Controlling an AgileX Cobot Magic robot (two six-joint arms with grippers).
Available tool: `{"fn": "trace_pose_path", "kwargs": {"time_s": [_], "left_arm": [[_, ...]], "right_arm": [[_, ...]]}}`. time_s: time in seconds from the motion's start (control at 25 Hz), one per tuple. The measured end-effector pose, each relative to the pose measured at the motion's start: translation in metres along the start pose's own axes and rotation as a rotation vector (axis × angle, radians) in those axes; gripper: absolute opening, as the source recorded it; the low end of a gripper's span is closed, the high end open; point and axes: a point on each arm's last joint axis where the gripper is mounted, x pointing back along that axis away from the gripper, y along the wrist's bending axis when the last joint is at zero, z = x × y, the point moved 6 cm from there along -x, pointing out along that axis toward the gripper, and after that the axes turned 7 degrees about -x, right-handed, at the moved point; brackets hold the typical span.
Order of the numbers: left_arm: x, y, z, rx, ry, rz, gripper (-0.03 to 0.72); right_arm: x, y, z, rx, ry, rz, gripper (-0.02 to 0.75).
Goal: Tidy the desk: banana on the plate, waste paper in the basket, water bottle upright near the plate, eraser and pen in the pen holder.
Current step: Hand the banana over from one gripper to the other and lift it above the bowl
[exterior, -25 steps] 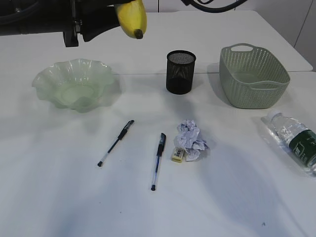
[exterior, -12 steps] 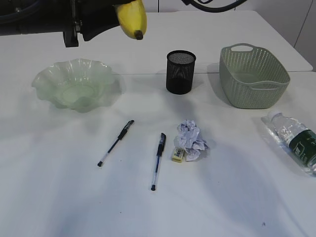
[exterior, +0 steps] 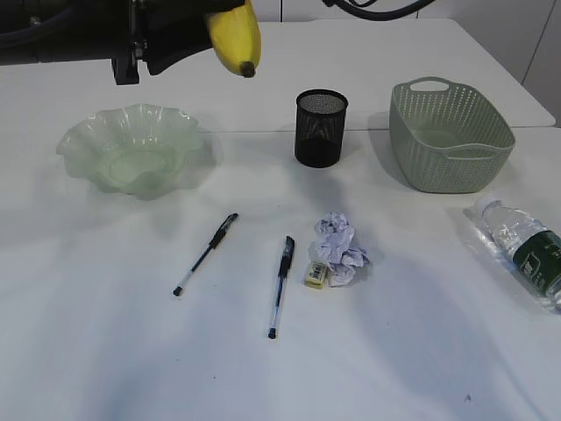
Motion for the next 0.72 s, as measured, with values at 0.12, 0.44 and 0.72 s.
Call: {"fn": "trace_pose_path", "kwargs": {"time_s": [0.12, 0.44, 0.72], "left_arm": [[-0.0005, 0.0010, 0.0005, -0.014, 0.001, -0.009, 0.283], [-0.0008, 0.0012, 0.0006, -0.021, 0.001, -0.011, 0.280], [-0.0010, 0.0017, 0.0016, -0.029, 0.007, -0.016, 0.274]], "right_arm": [[0.0000, 0.0007, -0.0005, -0.013, -0.003, -0.004, 0.389], [-0.0007, 0.0016, -0.0005, -0.020, -0.004, -0.009, 0.395], [-0.0015, 0.0021, -0.0002, -0.029, -0.002, -0.010, 0.435]]}}
